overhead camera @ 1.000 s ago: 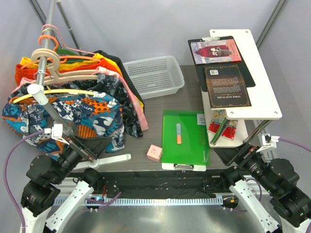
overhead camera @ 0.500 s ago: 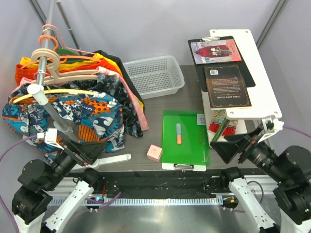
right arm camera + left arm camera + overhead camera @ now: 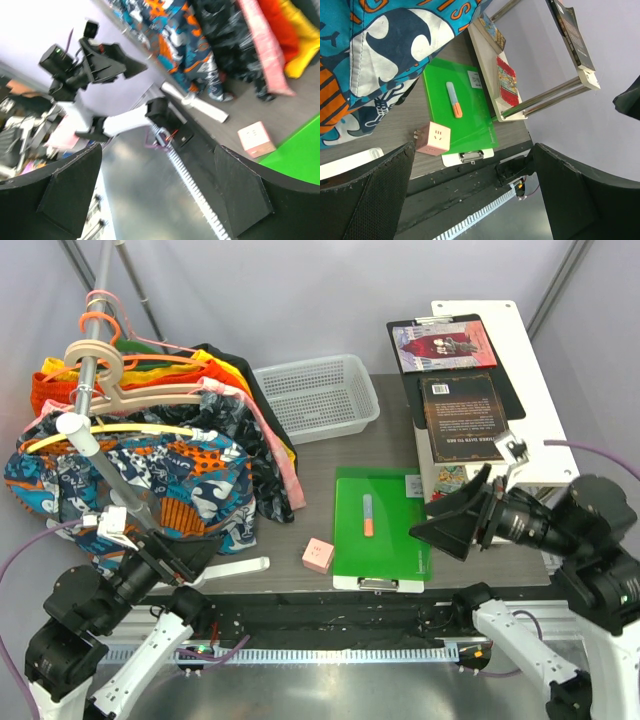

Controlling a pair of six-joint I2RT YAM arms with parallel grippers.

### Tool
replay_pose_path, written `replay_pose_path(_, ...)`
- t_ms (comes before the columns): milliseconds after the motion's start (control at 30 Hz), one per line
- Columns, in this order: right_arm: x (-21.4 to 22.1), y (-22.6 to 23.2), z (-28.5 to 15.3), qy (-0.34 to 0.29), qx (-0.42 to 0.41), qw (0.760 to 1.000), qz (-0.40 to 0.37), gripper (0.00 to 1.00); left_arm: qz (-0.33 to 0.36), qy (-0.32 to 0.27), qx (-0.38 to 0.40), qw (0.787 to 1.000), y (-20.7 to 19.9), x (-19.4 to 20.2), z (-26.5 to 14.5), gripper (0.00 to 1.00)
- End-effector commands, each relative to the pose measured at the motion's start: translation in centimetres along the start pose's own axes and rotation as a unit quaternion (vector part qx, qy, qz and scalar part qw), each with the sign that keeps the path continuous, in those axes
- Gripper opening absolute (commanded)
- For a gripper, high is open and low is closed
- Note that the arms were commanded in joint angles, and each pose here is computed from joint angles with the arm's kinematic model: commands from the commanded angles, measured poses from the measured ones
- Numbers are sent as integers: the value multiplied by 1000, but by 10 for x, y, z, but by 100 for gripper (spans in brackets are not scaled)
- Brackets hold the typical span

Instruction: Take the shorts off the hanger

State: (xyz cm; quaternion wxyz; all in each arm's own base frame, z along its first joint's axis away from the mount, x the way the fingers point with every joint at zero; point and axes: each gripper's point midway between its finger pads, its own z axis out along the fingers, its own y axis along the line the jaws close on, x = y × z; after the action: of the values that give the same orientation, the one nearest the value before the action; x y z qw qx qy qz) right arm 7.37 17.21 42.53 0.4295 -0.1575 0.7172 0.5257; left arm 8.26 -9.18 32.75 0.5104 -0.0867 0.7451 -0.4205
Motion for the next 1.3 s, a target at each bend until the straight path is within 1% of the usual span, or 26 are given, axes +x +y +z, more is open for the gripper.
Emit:
replay_pose_path(0,-11,36,2,40,-66,997,-14,100,11,0,-7,1000,5,2,4,100)
replay_pose_path(67,-10,39,12,70,-83,994,-8,100,7,5,-10,1000,7,5,7,100)
replay_pose_path(133,-10,36,19,87,-79,993,-15,100,4,6,-8,1000,7,5,9,100)
replay_pose_path(167,-13,27,31,96,-64,993,-11,100,3,6,-8,1000,6,5,10,100)
replay_pose_path(200,-12,34,33,107,-78,991,-24,100,3,7,-8,1000,5,4,10,100)
replay_pose_path(233,-13,32,39,114,-76,990,-30,100,3,8,-10,1000,5,4,10,100)
replay_pose_path(267,-23,23,52,108,-48,992,-36,100,3,8,-11,1000,5,3,10,100)
replay_pose_path(300,-22,18,59,120,-42,991,-45,100,3,10,-13,1000,5,4,10,100)
replay_pose_path(367,-24,24,72,127,-48,989,-58,100,3,9,-14,1000,6,3,9,100)
replay_pose_path(400,-31,11,92,114,-15,991,-64,100,2,8,-16,1000,7,3,8,100)
replay_pose_path(433,-20,27,101,128,-37,988,-82,100,3,6,-16,1000,7,3,5,100)
replay_pose_path(467,-22,33,112,120,-37,987,-96,100,2,3,-17,1000,7,2,3,100)
replay_pose_path(500,-19,22,136,117,5,987,-110,100,0,2,-21,1000,8,2,1,100)
replay_pose_path(533,-12,24,150,124,11,984,-131,100,0,-1,-20,1000,8,1,-2,100)
replay_pose_path(567,-4,47,157,125,-6,980,-153,100,0,-3,-20,1000,8,0,-5,100)
replay_pose_path(600,-9,43,170,103,26,979,-173,100,-2,-4,-21,1000,8,0,-9,100)
replay_pose_path(633,-2,42,188,105,36,976,-187,100,-2,-8,-20,1000,6,-2,-12,100)
replay_pose_path(667,-6,54,199,81,22,976,-200,100,-3,-7,-20,1000,7,-1,-16,100)
replay_pose_path(733,-6,55,218,64,20,975,-212,100,-3,-13,-15,1000,4,-3,-22,100)
replay_pose_path(767,-10,56,229,44,17,974,-220,100,-1,-11,-14,1000,4,-2,-25,100)
replay_pose_path(833,-9,49,247,33,33,973,-224,99,3,-15,-13,1000,3,-5,-31,100)
replay_pose_path(867,-14,54,254,18,26,973,-229,97,5,-12,-17,1000,4,-4,-32,100)
replay_pose_path(933,-10,53,269,12,26,972,-232,98,6,-12,-15,1000,3,-5,-36,100)
replay_pose_path(967,-15,57,275,-4,22,973,-232,99,6,-12,-16,1000,2,-5,-38,100)
replay_pose_path(1133,-21,46,300,-26,51,963,-265,100,-1,-14,4,1000,-5,-5,-46,100)
replay_pose_path(1267,-31,45,312,-38,64,955,-287,100,-33,-34,53,997,-23,-13,-55,100)
